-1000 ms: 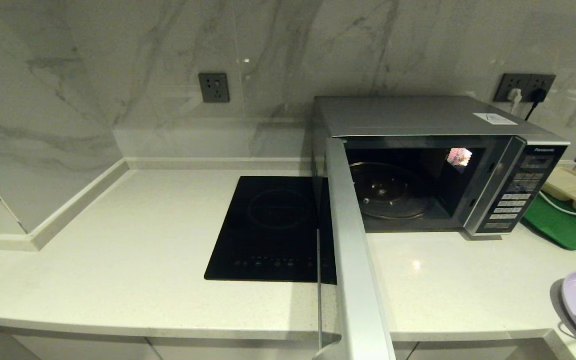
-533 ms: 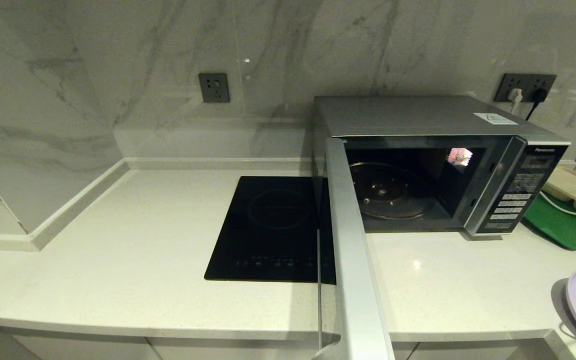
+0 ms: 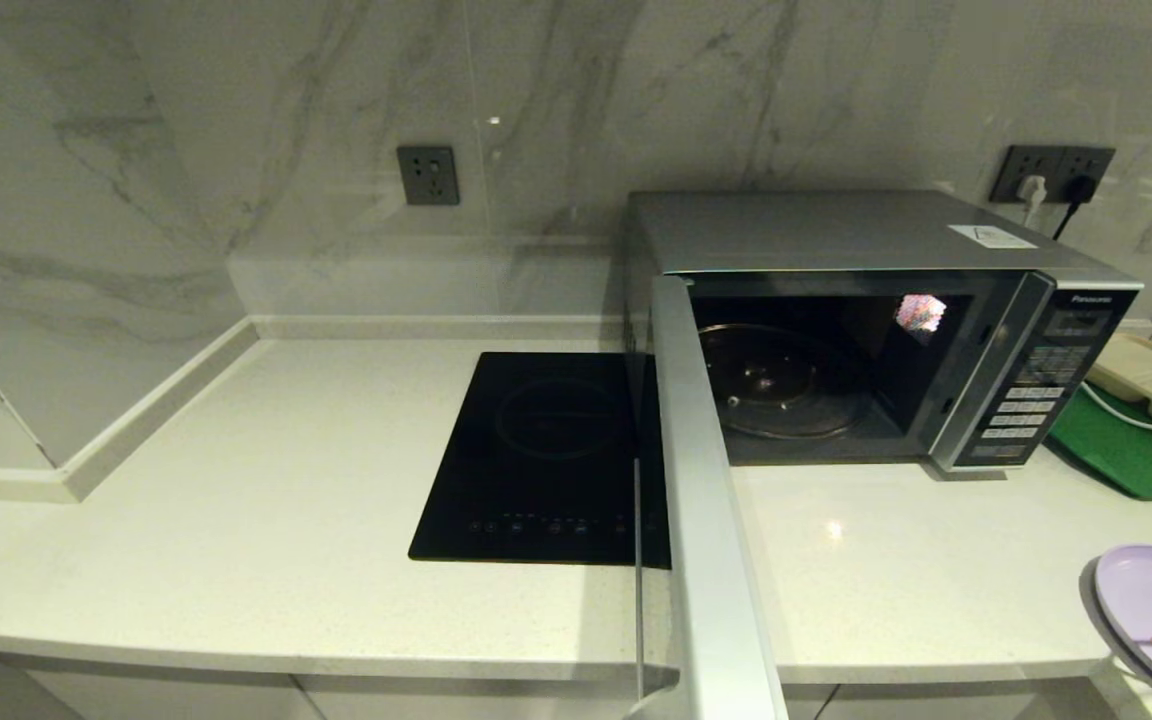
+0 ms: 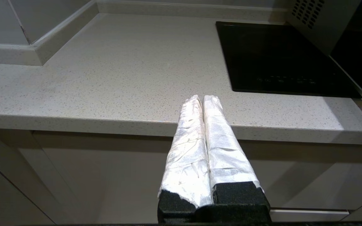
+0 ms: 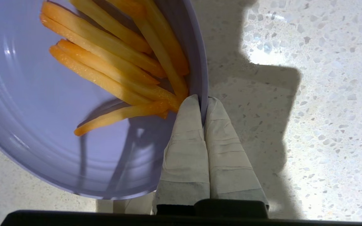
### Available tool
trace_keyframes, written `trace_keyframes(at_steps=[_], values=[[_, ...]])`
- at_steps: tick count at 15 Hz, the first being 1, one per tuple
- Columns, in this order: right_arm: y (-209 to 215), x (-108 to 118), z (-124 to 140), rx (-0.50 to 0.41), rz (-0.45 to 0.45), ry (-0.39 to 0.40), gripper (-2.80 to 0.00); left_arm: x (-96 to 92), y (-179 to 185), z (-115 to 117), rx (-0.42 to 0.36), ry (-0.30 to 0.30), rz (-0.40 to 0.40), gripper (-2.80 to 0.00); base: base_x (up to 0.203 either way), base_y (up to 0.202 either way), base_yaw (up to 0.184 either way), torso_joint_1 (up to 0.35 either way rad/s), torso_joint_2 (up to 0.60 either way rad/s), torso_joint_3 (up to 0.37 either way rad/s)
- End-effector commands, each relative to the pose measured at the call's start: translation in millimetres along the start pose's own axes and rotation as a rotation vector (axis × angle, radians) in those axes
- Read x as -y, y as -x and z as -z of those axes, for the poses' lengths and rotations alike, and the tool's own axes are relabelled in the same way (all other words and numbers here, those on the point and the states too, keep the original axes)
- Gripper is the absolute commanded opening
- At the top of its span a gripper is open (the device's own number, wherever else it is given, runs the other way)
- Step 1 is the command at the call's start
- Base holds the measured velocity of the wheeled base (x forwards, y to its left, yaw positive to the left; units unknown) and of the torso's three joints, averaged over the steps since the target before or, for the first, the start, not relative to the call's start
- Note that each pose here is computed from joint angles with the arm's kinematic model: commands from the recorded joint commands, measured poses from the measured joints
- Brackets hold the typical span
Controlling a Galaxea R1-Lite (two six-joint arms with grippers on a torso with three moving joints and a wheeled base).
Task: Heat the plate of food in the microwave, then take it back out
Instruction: Put the plate in the microwave oven
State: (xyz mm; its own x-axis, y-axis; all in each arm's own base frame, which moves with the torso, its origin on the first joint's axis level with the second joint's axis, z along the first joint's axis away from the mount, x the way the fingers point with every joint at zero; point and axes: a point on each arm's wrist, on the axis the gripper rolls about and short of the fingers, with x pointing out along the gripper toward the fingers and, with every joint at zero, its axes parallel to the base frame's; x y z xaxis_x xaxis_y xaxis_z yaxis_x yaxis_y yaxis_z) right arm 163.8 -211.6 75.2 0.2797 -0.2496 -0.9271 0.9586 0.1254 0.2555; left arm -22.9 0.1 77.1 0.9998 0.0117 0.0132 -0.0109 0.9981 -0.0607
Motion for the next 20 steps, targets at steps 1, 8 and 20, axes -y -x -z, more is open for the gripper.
trace_keyframes(at_steps=[1,8,20], values=[[6,0,1,0.012,-0.019,0.019,-2.80,0.0,0,0,0.001,0.001,-0.001,-2.80,0.000,0.000,0.000,0.000,0.00,0.000],[30,5,20,-0.087,-0.147,0.190,-2.80,0.0,0,0,0.001,0.001,-0.001,-2.80,0.000,0.000,0.000,0.000,0.00,0.000],[95,-55,91,-0.193,-0.408,0.429,-2.80,0.0,0,0,0.001,0.001,-0.001,-2.80,0.000,0.000,0.000,0.000,0.00,0.000]])
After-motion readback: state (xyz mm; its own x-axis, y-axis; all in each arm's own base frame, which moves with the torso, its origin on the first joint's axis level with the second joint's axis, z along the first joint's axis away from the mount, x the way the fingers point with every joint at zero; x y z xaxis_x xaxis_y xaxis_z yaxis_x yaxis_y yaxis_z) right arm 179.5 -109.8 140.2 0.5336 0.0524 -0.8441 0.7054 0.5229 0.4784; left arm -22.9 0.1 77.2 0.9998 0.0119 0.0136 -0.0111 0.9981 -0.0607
